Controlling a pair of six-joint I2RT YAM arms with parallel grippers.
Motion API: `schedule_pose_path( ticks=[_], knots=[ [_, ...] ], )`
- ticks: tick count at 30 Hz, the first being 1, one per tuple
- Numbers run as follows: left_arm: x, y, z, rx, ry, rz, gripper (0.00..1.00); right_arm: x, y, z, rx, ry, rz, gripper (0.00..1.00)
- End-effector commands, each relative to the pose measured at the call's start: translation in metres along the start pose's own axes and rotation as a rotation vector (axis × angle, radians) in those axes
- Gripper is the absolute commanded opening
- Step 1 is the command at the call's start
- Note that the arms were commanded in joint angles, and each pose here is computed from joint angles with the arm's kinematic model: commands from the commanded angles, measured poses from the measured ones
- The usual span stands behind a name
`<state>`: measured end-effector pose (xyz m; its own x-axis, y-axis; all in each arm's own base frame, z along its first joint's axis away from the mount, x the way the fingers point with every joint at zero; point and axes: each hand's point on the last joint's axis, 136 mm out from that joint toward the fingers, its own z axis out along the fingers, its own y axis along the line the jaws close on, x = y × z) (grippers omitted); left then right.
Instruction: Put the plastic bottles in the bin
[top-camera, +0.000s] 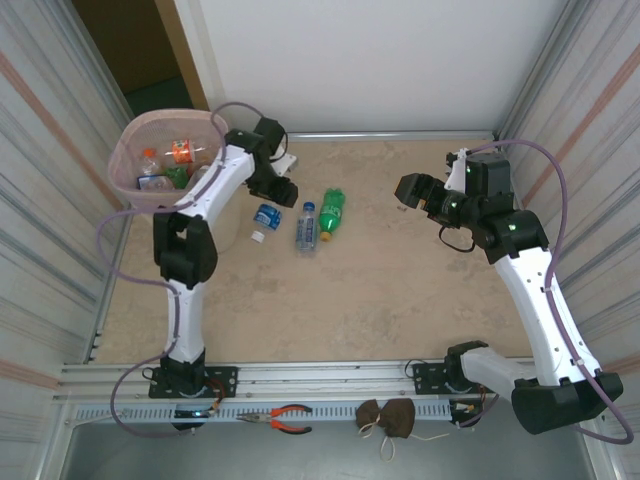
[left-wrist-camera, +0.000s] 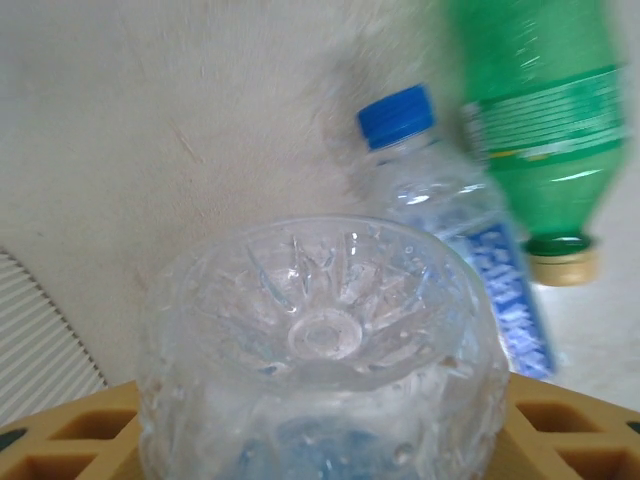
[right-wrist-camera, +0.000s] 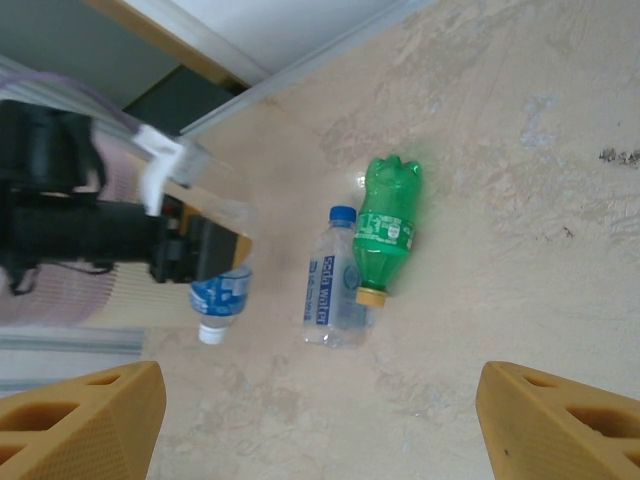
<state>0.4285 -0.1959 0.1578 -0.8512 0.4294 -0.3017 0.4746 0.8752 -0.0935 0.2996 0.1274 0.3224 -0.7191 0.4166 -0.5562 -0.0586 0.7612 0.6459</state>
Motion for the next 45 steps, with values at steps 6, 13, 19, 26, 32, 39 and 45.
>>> schedule_pose_path(
  ticks=[6, 13, 19, 26, 32, 39, 45],
  knots=[
    [-0.036, -0.031, -0.127, 0.115, -0.339, 0.026, 0.58, -0.006, 0.005, -0.005, -0.014, -0.023, -0.01, 0.8],
    [-0.043, -0.031, -0.217, 0.142, -0.551, 0.023, 0.54, -0.006, 0.005, -0.004, -0.018, -0.02, -0.01, 0.8],
    [-0.038, -0.003, -0.281, 0.109, -0.7, -0.018, 0.52, -0.006, 0.006, 0.001, -0.027, -0.011, -0.01, 0.8],
    [-0.022, 0.06, -0.317, -0.004, -0.781, -0.124, 0.5, -0.008, 0.008, 0.005, -0.037, -0.007, -0.009, 0.8],
    [-0.009, 0.108, -0.304, -0.091, -0.724, -0.193, 0.5, -0.009, 0.008, 0.006, -0.037, -0.006, -0.006, 0.8],
    [0.005, 0.121, -0.256, -0.068, -0.549, -0.206, 0.49, -0.01, 0.008, 0.006, -0.031, -0.005, -0.008, 0.8],
    [0.027, 0.134, -0.217, -0.102, -0.389, -0.236, 0.49, -0.009, 0.009, 0.009, -0.034, 0.001, -0.005, 0.8]
  ],
)
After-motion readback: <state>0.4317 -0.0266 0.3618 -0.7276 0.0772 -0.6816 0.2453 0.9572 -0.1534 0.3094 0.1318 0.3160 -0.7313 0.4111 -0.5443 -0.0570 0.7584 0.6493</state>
